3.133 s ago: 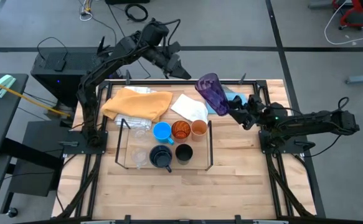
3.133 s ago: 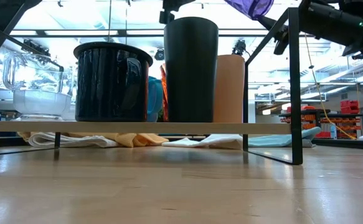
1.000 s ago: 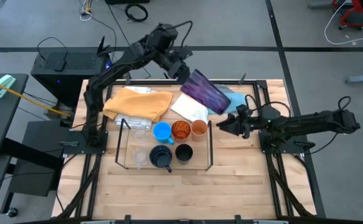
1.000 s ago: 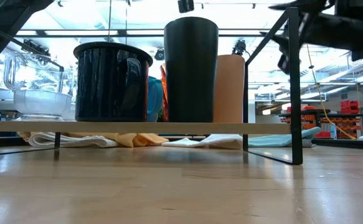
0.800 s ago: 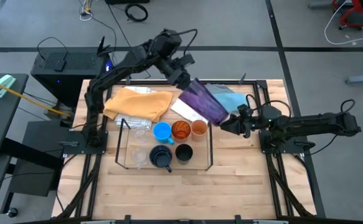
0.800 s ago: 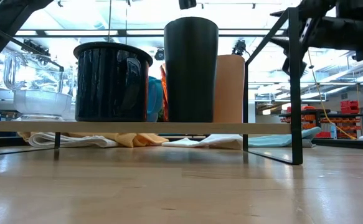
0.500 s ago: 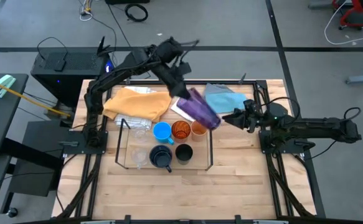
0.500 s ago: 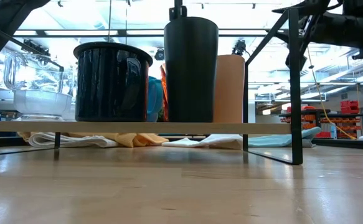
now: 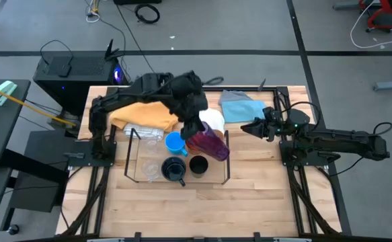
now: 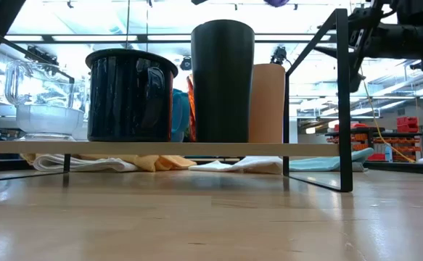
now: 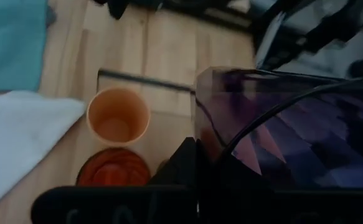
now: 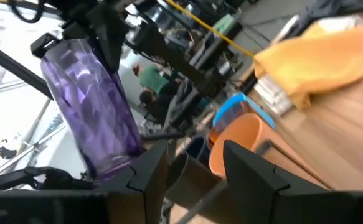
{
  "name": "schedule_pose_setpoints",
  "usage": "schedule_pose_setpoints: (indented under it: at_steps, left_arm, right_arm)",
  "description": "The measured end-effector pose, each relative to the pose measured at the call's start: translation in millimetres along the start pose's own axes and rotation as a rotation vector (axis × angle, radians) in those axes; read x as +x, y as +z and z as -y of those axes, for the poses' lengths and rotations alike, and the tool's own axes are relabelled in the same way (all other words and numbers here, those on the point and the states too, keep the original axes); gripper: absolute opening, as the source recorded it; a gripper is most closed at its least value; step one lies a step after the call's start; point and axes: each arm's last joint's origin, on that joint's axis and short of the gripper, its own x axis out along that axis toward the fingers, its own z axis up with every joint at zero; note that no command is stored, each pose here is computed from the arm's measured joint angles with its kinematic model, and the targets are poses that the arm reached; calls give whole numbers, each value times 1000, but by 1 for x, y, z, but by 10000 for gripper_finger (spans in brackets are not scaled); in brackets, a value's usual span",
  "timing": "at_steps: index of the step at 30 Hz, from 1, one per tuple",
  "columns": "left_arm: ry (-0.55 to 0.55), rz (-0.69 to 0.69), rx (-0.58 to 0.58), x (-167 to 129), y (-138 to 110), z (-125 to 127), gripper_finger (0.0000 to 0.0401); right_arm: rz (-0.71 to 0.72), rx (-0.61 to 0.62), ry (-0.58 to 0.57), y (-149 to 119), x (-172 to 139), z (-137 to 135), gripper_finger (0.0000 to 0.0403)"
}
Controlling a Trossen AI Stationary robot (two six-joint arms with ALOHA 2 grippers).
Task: Stack small to large cups/mugs on shelf
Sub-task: Put the purple cup on the shelf
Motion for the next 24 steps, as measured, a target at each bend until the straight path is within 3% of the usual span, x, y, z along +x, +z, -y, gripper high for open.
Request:
schedule_pose_setpoints:
  at_steps: [17, 24]
  left_arm:
    - [169, -49, 222, 12, -9, 27, 12]
    - [169, -47, 272, 14, -9, 31, 12]
  right_arm:
    - [9, 100, 7, 8, 1, -9, 160]
    - [28, 178, 4, 10, 1, -11, 160]
